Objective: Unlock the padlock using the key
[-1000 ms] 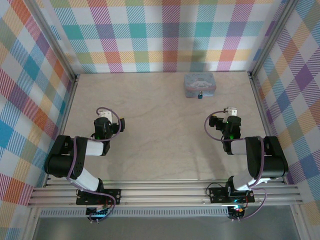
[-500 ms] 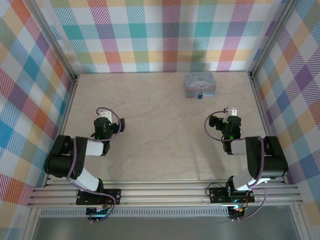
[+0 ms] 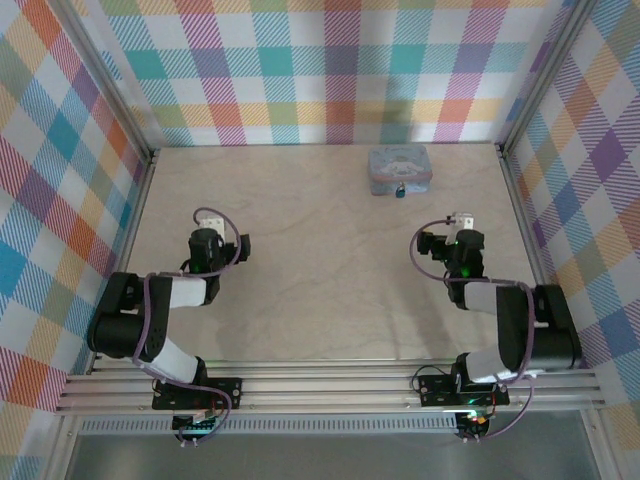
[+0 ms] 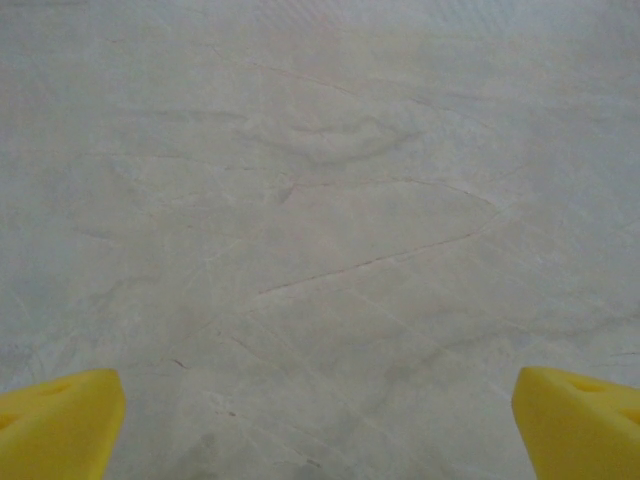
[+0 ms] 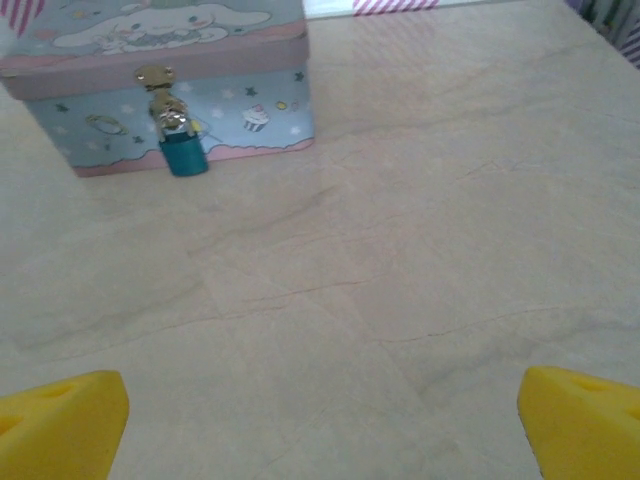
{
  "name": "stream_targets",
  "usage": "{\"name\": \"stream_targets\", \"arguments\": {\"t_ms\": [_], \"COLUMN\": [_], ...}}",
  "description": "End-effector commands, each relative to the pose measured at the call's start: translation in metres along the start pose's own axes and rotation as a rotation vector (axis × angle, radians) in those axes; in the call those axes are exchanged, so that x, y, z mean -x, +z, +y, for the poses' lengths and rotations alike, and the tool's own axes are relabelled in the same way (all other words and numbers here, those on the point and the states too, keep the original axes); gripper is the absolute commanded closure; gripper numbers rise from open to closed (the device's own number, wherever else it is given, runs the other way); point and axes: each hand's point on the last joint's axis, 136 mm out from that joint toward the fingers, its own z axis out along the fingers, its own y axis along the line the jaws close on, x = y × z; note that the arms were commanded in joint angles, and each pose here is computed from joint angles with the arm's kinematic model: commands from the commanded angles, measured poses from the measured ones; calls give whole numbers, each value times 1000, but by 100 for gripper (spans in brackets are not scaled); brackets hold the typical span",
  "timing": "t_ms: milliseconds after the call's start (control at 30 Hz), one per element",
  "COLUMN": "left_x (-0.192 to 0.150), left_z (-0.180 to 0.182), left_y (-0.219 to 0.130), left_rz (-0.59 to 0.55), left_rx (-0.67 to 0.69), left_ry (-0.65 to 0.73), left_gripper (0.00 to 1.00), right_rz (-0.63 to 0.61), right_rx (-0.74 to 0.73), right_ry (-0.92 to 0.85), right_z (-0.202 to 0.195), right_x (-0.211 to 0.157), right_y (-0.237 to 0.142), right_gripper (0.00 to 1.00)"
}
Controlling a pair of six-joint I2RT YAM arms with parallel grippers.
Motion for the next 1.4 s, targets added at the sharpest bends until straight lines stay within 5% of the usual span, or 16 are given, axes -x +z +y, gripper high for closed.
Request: {"name": "stream_targets", "arguments": {"t_ms": [0, 267, 400, 533, 833, 1067, 1367], "left_x": [33, 57, 48, 33, 11, -3, -6], "left_z": [-2, -47, -77, -101, -137, -133, -128], "left_y": [-11, -34, -38, -47, -55, -50, -48], "left_rz": [47, 185, 327, 422, 481, 528, 558], "left_rx": [-19, -241, -328, -320, -338, -300, -254], "left_ry": [-34, -418, -549, -536, -449, -416, -407], "left_gripper": [4, 14, 20, 21, 20, 19, 17], "right_rz": [43, 394, 419, 446, 549, 681, 766], "right_rx": [61, 38, 24, 49, 125, 255, 396], "right_ry": [18, 217, 153, 91, 49, -59, -34], "right_z": [14, 39, 74, 110, 163, 207, 267], "right_x": [40, 79, 106, 120, 85, 35, -7], "right_y": [-11, 32, 72, 110, 171, 161, 79], "right_gripper": [0, 19, 19, 20, 33, 46, 45]}}
